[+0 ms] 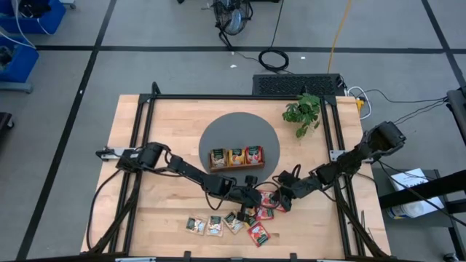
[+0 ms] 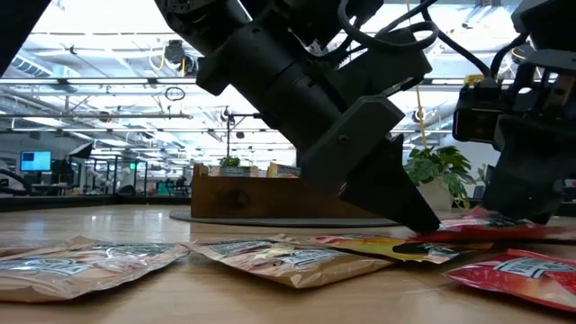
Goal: Pick & Place Tea
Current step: Put the strawberry tea sachet into the right compartment of the wooden organizer
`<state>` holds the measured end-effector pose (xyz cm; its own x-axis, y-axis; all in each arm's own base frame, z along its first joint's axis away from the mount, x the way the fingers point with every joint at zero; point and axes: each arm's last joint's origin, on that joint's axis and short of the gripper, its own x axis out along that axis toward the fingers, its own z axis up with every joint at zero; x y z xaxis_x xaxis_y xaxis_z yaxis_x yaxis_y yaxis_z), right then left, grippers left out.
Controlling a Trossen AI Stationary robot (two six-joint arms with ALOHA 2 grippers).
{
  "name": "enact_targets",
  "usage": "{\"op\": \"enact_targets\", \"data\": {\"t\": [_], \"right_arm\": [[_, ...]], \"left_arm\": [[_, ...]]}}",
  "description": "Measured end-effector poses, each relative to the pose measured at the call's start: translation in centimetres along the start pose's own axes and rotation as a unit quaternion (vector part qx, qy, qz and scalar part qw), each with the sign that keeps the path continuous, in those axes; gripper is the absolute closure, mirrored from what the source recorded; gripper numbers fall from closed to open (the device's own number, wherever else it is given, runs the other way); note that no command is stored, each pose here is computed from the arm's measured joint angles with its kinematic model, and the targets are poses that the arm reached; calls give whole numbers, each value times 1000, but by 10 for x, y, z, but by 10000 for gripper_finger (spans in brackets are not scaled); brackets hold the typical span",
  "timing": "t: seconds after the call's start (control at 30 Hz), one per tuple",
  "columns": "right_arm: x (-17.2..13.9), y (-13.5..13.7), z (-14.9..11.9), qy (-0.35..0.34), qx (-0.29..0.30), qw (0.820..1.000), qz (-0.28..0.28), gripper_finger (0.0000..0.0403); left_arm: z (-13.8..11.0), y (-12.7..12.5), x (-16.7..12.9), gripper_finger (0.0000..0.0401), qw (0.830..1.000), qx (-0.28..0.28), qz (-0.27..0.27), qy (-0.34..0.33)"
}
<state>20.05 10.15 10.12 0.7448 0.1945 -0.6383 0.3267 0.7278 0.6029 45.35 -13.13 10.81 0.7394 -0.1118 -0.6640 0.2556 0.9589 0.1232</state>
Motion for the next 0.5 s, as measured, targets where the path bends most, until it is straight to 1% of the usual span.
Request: {"op": "enact_targets", "data": {"t": [0.17,0.3,0.43,0.5], "right_arm": [[0,0,0,2,-26,1000,-1,311],[0,1,0,-2,-51,999,5,346],[-1,2,1,-5,-73,997,7,393],[-1,4,2,-10,-79,997,14,397]], "left_arm": [[-4,1,6,398,1000,-2,0,-3],[-6,3,9,399,1000,-4,5,-6],[-7,4,9,391,999,3,35,-2],[-7,2,9,385,998,25,55,1]]}}
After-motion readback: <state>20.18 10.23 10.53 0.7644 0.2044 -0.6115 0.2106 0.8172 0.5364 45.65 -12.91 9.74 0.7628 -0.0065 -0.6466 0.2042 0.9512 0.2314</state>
